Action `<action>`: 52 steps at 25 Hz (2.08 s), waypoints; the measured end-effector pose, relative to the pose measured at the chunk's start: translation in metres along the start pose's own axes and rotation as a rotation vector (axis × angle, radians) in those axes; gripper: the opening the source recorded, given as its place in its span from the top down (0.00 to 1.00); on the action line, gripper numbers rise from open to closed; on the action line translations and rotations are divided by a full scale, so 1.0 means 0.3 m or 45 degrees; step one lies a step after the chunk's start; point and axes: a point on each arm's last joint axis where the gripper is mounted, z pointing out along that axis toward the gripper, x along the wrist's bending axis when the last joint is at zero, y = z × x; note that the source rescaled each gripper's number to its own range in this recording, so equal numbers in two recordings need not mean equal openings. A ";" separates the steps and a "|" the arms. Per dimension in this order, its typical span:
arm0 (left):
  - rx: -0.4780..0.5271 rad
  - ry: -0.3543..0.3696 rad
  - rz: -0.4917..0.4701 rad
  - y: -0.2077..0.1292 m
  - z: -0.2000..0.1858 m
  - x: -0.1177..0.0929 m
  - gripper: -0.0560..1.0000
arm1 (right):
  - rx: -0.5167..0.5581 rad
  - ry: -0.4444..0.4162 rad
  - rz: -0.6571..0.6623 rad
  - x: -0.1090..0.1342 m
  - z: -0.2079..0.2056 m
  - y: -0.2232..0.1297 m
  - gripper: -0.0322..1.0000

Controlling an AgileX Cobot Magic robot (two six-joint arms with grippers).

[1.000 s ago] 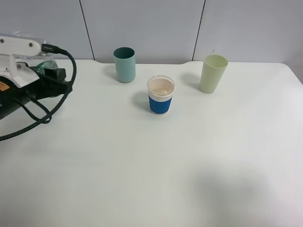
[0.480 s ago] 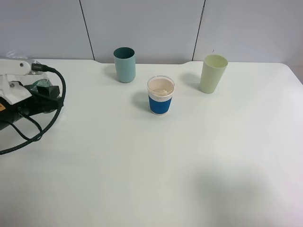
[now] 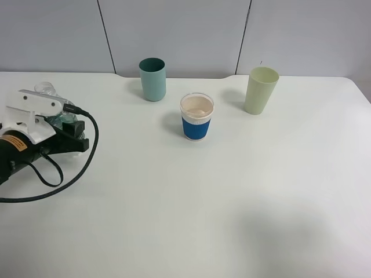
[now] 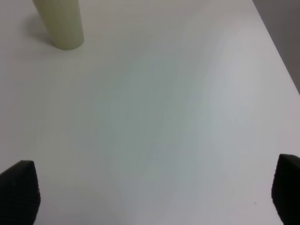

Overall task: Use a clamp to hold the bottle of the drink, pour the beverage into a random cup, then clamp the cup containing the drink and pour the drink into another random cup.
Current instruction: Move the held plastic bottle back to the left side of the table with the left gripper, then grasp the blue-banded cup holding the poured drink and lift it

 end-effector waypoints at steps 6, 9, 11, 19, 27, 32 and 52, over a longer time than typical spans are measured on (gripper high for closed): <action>0.054 -0.023 0.017 -0.038 0.012 -0.008 0.90 | 0.000 0.000 0.000 0.000 0.000 0.000 0.01; 0.049 -0.047 0.028 -0.039 0.013 -0.014 0.90 | 0.000 0.000 0.000 0.000 0.000 0.000 0.01; 0.047 -0.053 0.024 -0.038 0.013 -0.016 0.90 | 0.000 0.000 0.000 0.000 0.000 0.000 0.01; 0.040 -0.056 0.017 -0.037 0.013 -0.016 0.89 | 0.000 0.000 0.000 0.000 0.000 0.000 0.01; -0.013 -0.052 -0.028 -0.024 0.014 -0.015 0.03 | 0.000 0.000 0.000 0.000 0.000 0.000 0.01; -0.031 -0.051 -0.029 -0.014 -0.002 -0.013 0.02 | 0.000 0.000 0.000 0.000 0.000 0.000 0.01; -0.117 -0.040 -0.126 0.129 -0.287 0.028 0.02 | 0.000 -0.001 -0.001 0.000 0.000 0.000 0.01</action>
